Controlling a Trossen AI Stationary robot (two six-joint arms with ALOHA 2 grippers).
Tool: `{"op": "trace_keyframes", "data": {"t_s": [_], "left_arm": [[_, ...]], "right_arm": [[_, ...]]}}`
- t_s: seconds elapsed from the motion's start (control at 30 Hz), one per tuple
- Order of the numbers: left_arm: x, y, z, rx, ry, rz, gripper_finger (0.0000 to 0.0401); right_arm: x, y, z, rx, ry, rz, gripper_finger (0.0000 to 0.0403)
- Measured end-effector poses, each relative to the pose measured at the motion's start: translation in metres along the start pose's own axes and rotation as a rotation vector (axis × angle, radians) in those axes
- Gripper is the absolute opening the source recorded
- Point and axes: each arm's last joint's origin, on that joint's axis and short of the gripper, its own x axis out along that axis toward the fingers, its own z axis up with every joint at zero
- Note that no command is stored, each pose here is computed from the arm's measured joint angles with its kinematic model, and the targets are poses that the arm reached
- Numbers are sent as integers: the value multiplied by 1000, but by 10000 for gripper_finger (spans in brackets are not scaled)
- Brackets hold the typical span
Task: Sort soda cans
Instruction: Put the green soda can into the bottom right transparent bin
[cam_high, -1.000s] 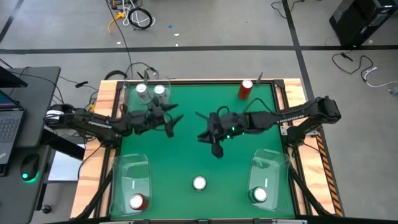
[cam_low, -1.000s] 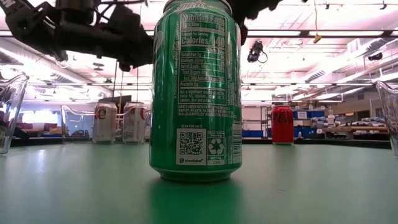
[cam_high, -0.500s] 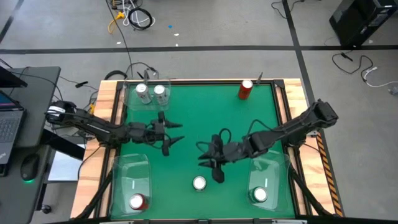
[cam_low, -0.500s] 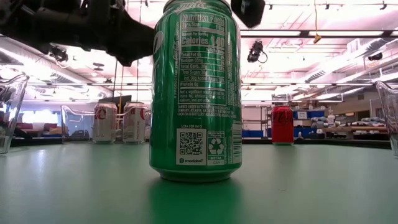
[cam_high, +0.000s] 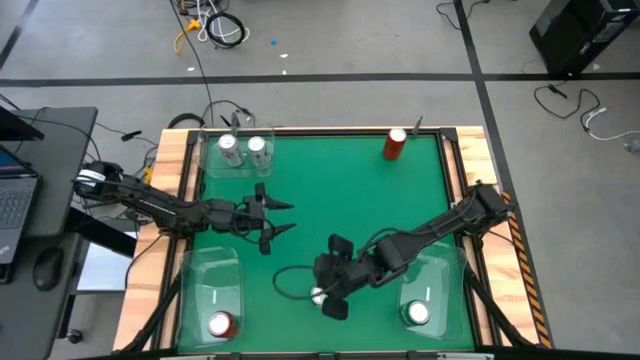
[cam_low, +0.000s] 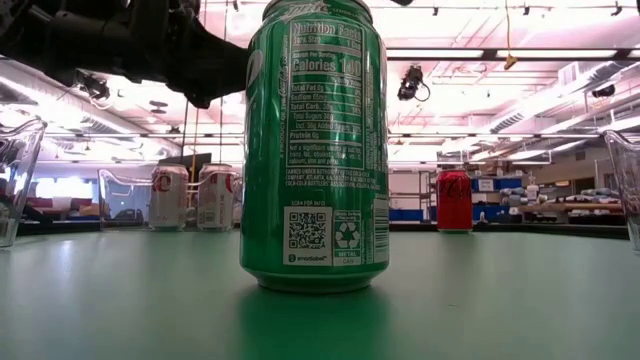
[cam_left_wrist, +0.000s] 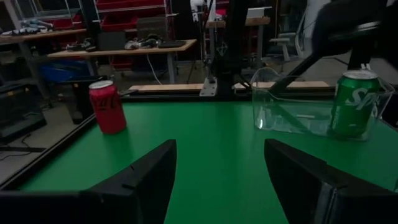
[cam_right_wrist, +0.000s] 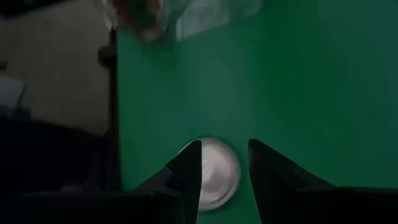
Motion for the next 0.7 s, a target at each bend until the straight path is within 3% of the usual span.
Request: {"op": "trace_keyframes", "data": {"t_s": [0.17,0.4,0.53,0.7], "left_arm": [[0,0,-2,3,19,0,248],[0,0,-4,11,43,-1,248],[0,0,-5,14,52,-1,248],[0,0,-5,17,51,-1,248]], "right_arm": [[9,13,4,-25,95,1,139],[11,22,5,-43,158,3,244],[12,18,8,10,174,16,304],[14,10,13,15,169,6,338]]}}
